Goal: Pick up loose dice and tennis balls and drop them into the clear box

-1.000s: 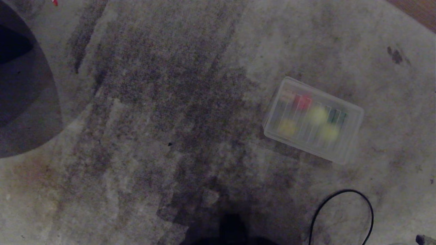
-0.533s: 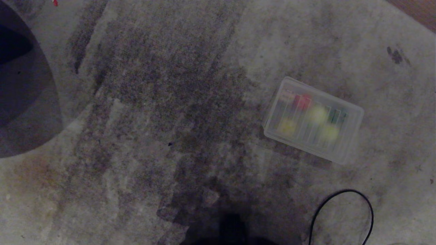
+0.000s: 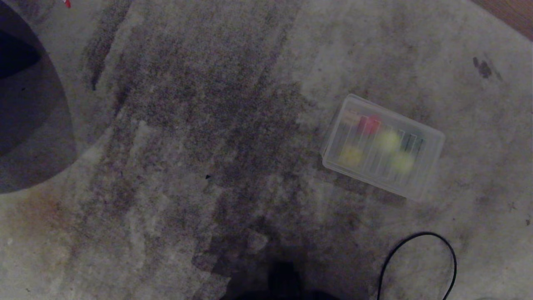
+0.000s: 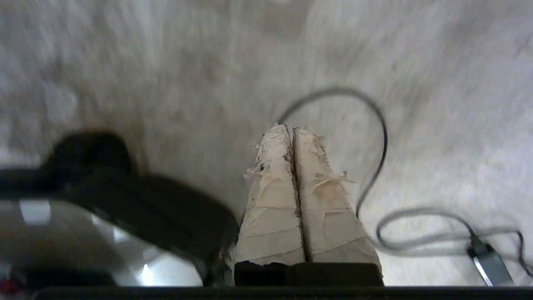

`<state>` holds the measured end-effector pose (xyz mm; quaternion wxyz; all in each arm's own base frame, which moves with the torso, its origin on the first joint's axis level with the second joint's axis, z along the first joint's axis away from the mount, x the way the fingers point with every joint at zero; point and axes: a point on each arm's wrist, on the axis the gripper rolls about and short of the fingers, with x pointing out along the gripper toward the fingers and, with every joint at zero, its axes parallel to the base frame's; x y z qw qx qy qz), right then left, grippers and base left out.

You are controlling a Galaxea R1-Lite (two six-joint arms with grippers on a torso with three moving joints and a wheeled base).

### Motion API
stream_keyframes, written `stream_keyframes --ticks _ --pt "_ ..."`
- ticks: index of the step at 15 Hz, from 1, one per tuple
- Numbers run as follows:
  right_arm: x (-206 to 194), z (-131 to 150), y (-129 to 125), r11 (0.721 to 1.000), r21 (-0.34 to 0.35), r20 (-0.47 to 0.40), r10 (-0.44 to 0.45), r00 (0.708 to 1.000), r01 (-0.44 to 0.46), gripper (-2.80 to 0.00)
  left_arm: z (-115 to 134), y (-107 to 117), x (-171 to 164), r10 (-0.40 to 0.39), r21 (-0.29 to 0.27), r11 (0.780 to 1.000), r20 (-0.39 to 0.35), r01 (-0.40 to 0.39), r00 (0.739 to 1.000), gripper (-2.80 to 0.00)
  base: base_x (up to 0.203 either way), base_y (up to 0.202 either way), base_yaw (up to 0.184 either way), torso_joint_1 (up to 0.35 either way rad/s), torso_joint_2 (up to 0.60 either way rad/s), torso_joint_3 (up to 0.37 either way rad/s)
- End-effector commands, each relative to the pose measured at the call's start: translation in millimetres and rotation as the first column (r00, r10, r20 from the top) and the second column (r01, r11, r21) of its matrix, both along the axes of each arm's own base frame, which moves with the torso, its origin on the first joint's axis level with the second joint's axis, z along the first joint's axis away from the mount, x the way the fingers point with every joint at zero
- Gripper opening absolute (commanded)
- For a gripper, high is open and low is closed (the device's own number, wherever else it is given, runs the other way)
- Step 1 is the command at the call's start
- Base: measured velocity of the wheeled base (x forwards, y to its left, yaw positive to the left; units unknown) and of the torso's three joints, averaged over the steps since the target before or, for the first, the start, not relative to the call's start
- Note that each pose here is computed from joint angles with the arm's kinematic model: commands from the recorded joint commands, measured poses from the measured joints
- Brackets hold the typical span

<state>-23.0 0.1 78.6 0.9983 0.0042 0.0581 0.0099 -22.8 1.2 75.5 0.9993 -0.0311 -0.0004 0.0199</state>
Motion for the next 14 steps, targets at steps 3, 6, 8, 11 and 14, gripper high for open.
stream_keyframes --ticks 3,6,8,11,14 --pt "-3.7 -2.9 -0.3 1.000 0.019 0.041 -0.001 0.999 0.000 -2.80 -0.4 0.0 0.2 0.000 -0.001 1.000 -0.003 0.000 1.000 -2.80 0.000 0.000 0.000 0.000 0.00 0.000" --pt "-3.7 -2.9 -0.3 1.000 0.015 0.041 0.000 0.999 0.000 -2.80 -0.4 0.0 0.2 0.000 -0.001 1.000 -0.003 0.000 1.000 -2.80 0.000 0.000 0.000 0.000 0.00 0.000" --pt "-3.7 -2.9 -0.2 1.000 0.018 0.041 0.001 0.999 -0.001 -2.80 -0.4 0.0 0.2 -0.001 0.005 1.000 -0.003 0.001 1.000 -2.80 0.000 0.000 0.000 0.000 0.00 0.000" --pt "-3.7 -2.9 -0.2 1.000 0.018 0.041 0.001 0.999 -0.001 -2.80 -0.4 0.0 0.2 0.000 0.001 1.000 -0.003 0.000 1.000 -2.80 0.000 0.000 0.000 0.000 0.00 0.000" --pt "-3.7 -2.9 -0.2 1.000 0.018 0.041 0.001 0.999 -0.001 -2.80 -0.4 0.1 0.2 0.003 -0.001 1.000 -0.003 -0.003 1.000 -2.80 0.000 0.000 0.000 0.000 0.00 0.000"
